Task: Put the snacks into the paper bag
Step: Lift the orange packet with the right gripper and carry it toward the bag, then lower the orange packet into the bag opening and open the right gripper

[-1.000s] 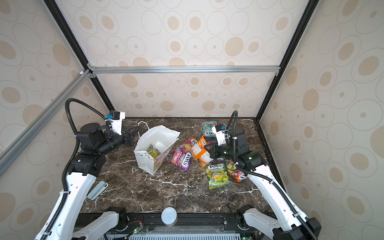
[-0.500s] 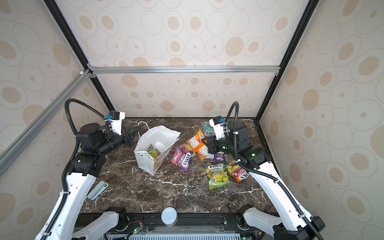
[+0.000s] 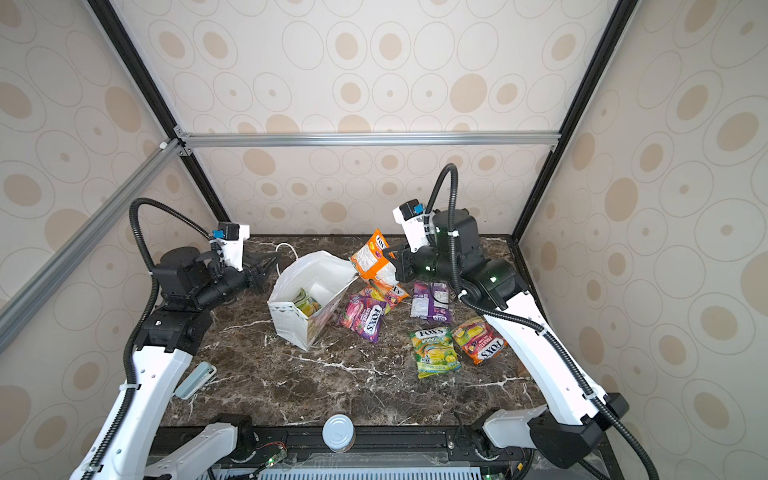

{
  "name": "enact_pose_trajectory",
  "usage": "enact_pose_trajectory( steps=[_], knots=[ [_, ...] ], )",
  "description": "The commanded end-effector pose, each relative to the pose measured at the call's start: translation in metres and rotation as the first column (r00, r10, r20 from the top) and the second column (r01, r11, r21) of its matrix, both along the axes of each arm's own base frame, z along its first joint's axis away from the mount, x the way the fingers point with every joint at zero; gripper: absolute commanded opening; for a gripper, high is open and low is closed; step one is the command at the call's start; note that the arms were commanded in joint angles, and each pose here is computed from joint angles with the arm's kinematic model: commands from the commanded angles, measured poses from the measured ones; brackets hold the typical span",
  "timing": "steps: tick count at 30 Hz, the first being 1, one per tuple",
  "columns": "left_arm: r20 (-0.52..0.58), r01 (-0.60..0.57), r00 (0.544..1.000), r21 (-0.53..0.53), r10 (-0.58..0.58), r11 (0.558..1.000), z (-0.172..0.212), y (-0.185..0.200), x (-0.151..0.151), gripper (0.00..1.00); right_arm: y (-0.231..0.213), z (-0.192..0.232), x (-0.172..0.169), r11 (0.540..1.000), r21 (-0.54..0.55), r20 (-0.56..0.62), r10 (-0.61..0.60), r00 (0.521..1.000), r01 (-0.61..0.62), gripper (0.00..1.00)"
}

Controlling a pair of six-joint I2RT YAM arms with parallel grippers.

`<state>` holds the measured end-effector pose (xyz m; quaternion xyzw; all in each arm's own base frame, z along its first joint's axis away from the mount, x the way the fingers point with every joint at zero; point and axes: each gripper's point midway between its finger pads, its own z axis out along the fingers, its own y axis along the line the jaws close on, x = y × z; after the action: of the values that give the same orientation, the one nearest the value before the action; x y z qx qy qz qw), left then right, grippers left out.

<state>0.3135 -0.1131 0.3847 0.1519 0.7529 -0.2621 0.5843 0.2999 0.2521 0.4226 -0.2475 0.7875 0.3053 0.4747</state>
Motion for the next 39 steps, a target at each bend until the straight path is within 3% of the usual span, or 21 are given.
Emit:
enact_pose_trajectory(
  steps=[1, 4, 7, 10, 28, 39],
  knots=[
    [0.072, 0.017, 0.997, -0.010, -0.016, 1.000, 0.020, -0.001, -0.006, 0.00, 0.002, 0.028, 0.006, 1.000, -0.010, 0.104, 0.006, 0.995, -0.005, 0.00],
    [0.069, 0.021, 0.997, -0.010, -0.020, 1.000, 0.019, -0.002, -0.007, 0.00, 0.015, 0.038, 0.010, 0.998, -0.009, 0.126, 0.058, 0.990, -0.057, 0.00],
    [0.070, 0.015, 0.997, -0.010, -0.015, 1.000, 0.020, -0.001, -0.006, 0.00, 0.040, 0.045, -0.006, 0.967, -0.034, 0.158, 0.254, 0.954, -0.252, 0.00],
    [0.077, 0.012, 0.997, -0.011, -0.012, 1.000, 0.021, -0.001, -0.007, 0.00, 0.054, 0.040, -0.009, 0.937, -0.081, 0.160, 0.348, 0.924, -0.339, 0.00],
    [0.066, 0.012, 0.998, -0.007, -0.011, 1.000, 0.018, -0.001, -0.005, 0.00, 0.084, 0.039, 0.016, 0.890, -0.164, 0.245, 0.454, 0.856, -0.425, 0.00],
    [0.068, 0.009, 0.998, -0.003, -0.009, 1.000, 0.018, 0.000, -0.005, 0.00, 0.106, 0.030, 0.021, 0.836, -0.179, 0.319, 0.548, 0.773, -0.519, 0.00]
  ],
)
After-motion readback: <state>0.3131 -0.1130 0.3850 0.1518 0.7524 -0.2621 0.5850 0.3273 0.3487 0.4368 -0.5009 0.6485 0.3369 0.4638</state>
